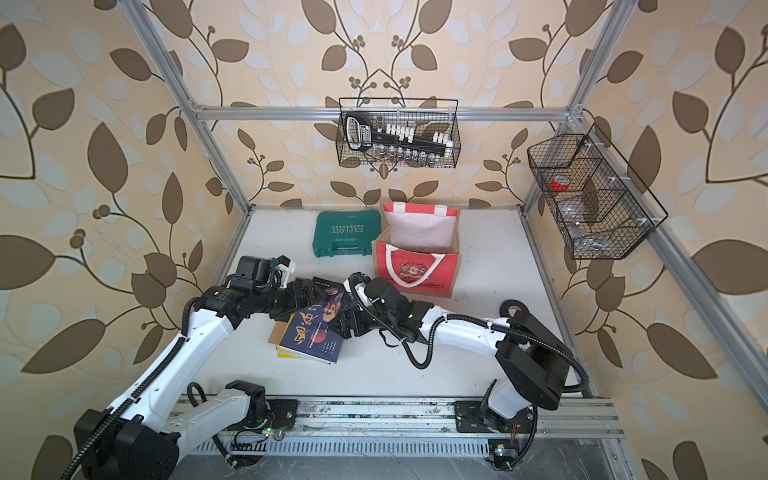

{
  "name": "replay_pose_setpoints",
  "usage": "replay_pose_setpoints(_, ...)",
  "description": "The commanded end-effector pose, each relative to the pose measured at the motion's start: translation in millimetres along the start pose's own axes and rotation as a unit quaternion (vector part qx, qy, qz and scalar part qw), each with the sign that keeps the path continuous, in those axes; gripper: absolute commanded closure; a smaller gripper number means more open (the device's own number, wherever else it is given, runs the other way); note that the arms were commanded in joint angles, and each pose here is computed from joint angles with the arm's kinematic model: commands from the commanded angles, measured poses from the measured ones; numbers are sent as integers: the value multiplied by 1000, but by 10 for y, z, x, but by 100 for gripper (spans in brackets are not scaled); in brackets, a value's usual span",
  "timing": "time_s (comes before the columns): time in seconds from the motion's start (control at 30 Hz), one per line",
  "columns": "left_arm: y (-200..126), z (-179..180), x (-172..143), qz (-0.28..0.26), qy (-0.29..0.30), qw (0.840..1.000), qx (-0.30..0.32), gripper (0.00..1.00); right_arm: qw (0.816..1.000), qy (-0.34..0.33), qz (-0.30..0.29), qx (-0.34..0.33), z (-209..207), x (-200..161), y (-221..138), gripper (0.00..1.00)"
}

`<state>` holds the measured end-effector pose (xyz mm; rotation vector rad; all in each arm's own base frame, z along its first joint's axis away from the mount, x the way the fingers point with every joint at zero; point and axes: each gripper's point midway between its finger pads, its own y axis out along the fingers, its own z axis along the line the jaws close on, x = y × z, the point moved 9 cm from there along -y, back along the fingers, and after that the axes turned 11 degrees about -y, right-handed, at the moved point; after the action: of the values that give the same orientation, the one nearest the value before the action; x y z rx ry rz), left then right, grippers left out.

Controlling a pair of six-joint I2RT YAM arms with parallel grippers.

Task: Put the books into the canvas bag
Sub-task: Pick up the book from the book.

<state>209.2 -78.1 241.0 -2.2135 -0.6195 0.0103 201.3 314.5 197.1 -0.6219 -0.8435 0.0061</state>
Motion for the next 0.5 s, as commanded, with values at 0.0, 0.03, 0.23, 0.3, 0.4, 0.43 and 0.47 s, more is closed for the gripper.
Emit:
replay_pose_setpoints(0.0, 19, -2, -65, 11, -11, 1000, -23, 1, 998, -34, -51, 16, 168, 267, -114, 16)
replay_pose_setpoints(0.03, 28, 3, -69, 12, -13, 1000, -26, 1, 998, -37, -51, 15, 167, 279, -105, 17)
replay_pose_setpoints(0.23, 36, 25, -97, 8, -18, 999, -35, 1, 997, -44, -61, 16, 208, 396, -81, 33)
replay_pose_setpoints(0.3, 18, 20, -102, 3, -16, 999, -38, 1, 997, -45, -66, 8, 204, 427, -82, 40)
replay_pose_setpoints(0.4, -3, -5, -97, -3, -13, 999, -48, 1, 997, -45, -63, 0, 192, 448, -54, 50)
replay_pose_setpoints(0.43, -7, -8, -99, -3, -13, 999, -49, 1, 997, -44, -62, -2, 188, 458, -44, 54)
replay_pose_setpoints(0.47, -9, -14, -98, -5, -10, 999, -53, 1, 997, -43, -61, -3, 183, 465, -30, 58)
